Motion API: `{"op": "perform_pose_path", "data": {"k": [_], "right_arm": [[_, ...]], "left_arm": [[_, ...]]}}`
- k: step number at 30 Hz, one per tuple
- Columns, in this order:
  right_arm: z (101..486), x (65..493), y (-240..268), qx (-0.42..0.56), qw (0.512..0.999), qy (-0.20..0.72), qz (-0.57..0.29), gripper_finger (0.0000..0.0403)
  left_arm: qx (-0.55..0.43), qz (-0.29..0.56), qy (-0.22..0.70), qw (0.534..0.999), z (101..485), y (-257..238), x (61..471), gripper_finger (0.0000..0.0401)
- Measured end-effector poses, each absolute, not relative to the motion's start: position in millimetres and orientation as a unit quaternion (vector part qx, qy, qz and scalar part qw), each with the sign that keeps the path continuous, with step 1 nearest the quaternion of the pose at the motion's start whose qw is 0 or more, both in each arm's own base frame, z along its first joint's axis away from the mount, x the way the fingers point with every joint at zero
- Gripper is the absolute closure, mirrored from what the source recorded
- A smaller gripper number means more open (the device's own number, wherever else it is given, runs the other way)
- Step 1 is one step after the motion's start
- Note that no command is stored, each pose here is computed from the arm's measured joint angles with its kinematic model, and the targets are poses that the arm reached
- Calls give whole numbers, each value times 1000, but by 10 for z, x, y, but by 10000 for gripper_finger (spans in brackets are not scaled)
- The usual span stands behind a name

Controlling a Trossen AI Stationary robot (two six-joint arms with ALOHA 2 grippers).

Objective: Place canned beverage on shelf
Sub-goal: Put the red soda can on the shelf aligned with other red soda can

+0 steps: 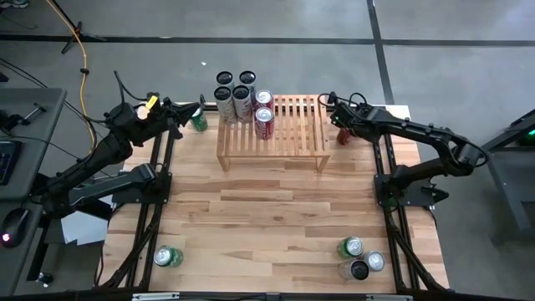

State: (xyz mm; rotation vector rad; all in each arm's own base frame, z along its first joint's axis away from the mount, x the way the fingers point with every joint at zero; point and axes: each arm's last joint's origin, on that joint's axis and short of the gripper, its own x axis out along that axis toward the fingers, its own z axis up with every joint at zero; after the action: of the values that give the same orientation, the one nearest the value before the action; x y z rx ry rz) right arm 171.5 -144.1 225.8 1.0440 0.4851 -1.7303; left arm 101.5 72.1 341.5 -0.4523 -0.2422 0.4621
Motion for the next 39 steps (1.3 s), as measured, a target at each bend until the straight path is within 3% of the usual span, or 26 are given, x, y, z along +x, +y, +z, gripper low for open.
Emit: {"op": "perform_pose_path", "data": {"k": [15, 22, 27, 33, 39], "right_arm": [[2040, 1795, -1565, 440, 489, 253, -709, 33], [2041, 1786, -1557, 434, 490, 262, -709, 117], [2101, 1741, -1490, 424, 504, 295, -693, 118], [2389, 1614, -1311, 411, 555, 273, -670, 118], [2905, 1517, -1144, 389, 637, 222, -627, 118]], "left_arm": [[-236, 227, -116, 938, 3400, 742, 1041, 401], [-236, 227, -116, 938, 3400, 742, 1041, 401], [-237, 227, -116, 937, 3400, 742, 1041, 401], [-241, 226, -119, 936, 3403, 742, 1041, 401], [-240, 226, -120, 937, 3407, 742, 1041, 401]]}}
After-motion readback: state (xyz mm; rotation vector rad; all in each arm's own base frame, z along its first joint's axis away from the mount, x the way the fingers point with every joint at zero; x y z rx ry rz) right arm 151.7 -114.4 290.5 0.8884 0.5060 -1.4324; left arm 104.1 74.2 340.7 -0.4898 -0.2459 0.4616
